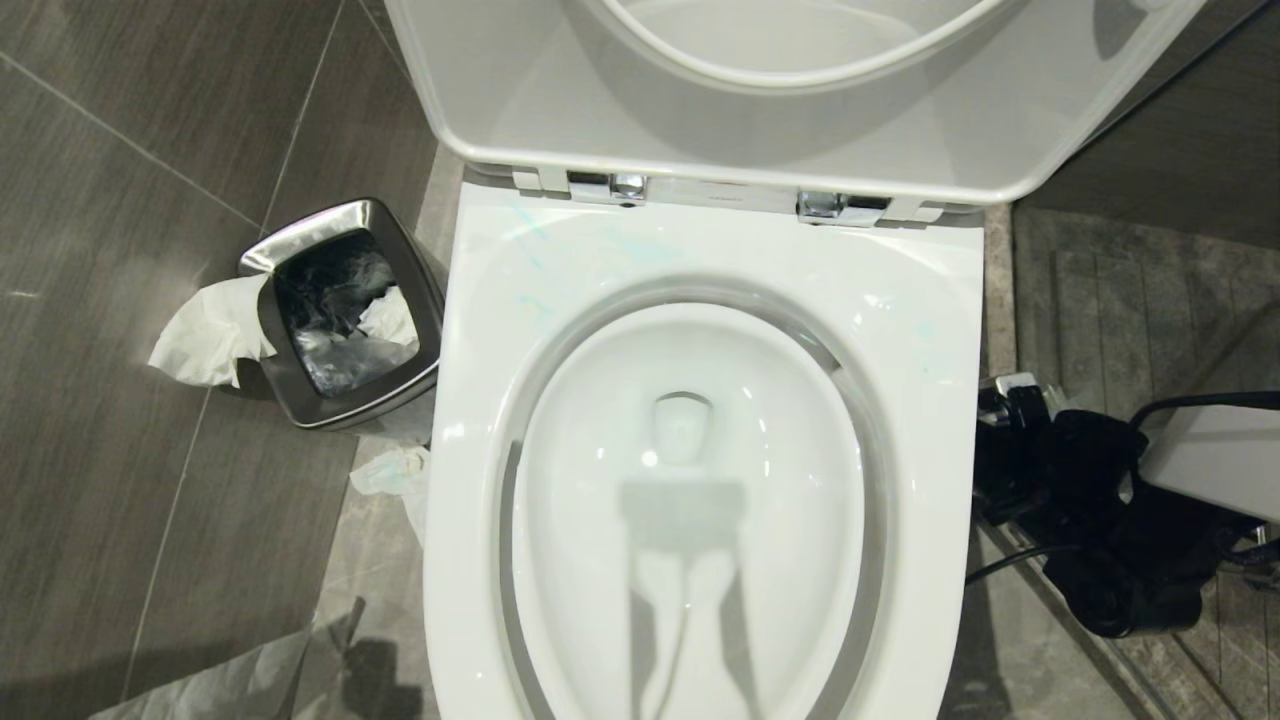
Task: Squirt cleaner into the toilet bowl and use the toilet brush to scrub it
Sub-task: Pour in the cleaning agent
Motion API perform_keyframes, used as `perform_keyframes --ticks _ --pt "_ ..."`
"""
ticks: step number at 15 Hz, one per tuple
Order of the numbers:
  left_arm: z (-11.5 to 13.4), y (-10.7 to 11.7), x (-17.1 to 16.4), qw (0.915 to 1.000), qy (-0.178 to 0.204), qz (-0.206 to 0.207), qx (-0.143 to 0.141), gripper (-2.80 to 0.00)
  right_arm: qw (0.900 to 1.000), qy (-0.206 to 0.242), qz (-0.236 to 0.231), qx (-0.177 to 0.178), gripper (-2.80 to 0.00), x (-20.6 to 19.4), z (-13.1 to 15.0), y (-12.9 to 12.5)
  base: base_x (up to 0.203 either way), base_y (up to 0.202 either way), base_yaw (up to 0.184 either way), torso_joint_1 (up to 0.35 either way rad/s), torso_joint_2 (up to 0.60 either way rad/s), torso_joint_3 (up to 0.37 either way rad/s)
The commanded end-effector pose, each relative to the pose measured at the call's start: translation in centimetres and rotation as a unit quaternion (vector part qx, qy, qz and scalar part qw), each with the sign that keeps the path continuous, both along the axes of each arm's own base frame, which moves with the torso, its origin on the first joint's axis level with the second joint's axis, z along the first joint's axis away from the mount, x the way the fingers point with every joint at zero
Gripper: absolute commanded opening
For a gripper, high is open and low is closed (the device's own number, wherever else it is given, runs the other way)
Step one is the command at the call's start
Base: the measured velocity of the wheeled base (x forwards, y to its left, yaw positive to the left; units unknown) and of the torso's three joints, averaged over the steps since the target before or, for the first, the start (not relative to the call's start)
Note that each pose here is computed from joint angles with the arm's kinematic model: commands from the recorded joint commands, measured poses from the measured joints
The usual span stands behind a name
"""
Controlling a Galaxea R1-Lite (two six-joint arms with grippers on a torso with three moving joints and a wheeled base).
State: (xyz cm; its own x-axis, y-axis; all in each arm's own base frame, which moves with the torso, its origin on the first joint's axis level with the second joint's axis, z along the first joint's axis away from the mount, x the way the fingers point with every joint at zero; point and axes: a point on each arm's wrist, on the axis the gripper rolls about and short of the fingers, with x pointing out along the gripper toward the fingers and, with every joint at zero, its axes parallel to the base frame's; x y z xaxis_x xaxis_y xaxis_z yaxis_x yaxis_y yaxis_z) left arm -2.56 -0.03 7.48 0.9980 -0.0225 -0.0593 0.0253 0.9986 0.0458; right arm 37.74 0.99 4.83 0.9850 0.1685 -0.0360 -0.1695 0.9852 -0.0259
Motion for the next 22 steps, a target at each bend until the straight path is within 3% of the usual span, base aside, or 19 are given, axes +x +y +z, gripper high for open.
perform_keyframes --ticks 1,8,11,22 --pt "0.0 0.0 0.0 1.0000 0.001 -0.001 0.001 -2.80 1.000 -0.026 0.004 0.000 0.00 1.1 0.6 0.2 0.000 0.000 0.000 0.000 0.00 0.000" --pt "0.0 0.0 0.0 1.0000 0.001 -0.003 0.002 -2.80 0.997 -0.072 0.023 -0.003 0.00 4.5 0.2 2.3 0.000 0.000 0.000 0.000 0.00 0.000" --pt "0.0 0.0 0.0 1.0000 0.001 -0.003 0.002 -2.80 0.996 -0.084 0.016 -0.028 0.00 5.4 -0.2 2.4 0.000 0.000 0.000 0.000 0.00 0.000" --pt "0.0 0.0 0.0 1.0000 0.000 -0.004 0.003 -2.80 0.985 -0.169 0.005 -0.026 0.00 9.1 1.4 3.6 0.000 0.000 0.000 0.000 0.00 0.000"
